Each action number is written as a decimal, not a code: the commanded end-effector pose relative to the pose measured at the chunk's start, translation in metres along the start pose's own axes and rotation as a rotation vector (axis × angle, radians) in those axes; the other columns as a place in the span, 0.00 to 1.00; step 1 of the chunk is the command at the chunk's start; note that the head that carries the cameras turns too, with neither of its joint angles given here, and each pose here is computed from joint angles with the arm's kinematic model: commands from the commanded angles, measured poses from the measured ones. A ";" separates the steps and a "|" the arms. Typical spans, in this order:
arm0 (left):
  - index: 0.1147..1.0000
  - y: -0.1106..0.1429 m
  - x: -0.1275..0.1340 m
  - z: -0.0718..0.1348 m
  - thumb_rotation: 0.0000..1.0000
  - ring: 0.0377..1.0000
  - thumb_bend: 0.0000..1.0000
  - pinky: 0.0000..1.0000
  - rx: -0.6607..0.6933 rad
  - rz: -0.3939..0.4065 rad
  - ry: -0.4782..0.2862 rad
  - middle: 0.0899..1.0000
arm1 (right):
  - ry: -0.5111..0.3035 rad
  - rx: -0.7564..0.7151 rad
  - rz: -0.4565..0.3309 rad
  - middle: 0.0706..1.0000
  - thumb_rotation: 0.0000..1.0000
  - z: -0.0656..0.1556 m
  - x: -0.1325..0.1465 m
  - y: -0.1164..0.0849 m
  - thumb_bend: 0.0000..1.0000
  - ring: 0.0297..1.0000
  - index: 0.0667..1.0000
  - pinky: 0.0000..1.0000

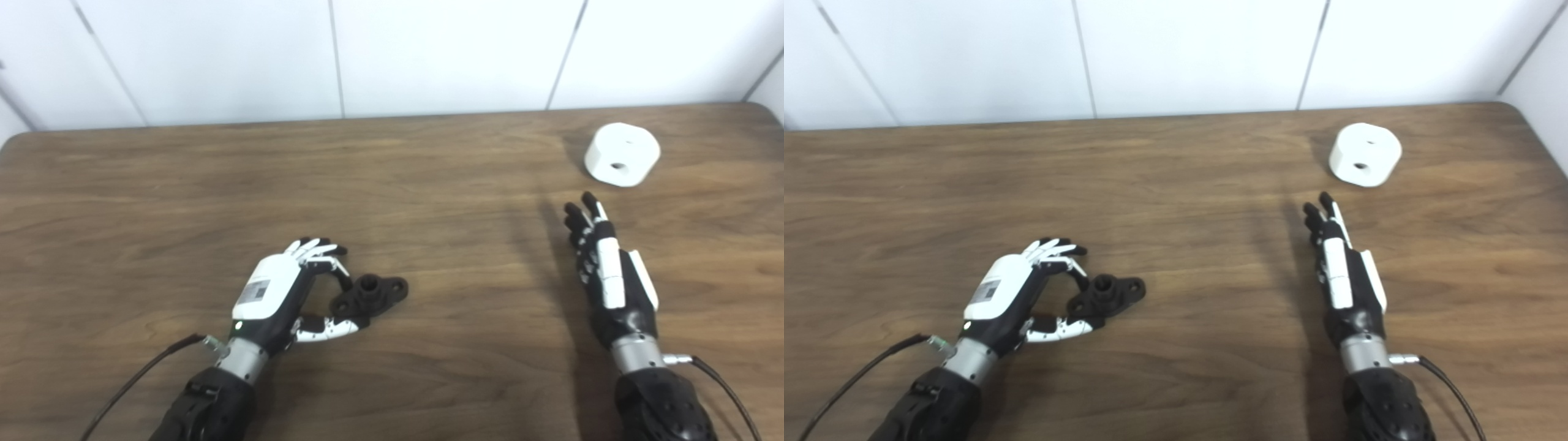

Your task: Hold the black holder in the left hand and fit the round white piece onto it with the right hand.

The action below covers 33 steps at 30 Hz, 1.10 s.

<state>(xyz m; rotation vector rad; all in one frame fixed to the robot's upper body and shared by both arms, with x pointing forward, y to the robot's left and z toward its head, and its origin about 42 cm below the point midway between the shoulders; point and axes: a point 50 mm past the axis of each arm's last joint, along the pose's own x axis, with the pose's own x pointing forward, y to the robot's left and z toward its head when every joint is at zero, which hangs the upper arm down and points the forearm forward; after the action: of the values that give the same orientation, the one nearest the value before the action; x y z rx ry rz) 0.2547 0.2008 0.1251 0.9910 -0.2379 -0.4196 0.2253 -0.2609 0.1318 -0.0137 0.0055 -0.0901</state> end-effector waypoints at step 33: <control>0.42 -0.043 -0.006 -0.008 0.05 0.88 0.52 0.90 0.009 -0.145 -0.032 0.78 | -0.211 -0.776 -0.246 0.95 0.40 0.135 0.090 -0.085 0.76 0.98 0.87 0.96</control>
<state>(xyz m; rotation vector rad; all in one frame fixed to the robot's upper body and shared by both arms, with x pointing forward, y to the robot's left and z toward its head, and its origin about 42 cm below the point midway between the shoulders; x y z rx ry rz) 0.2603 0.1948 0.1140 0.9786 -0.3074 -0.4501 0.3025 -0.3482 0.2504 -0.7405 -0.1075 -0.3054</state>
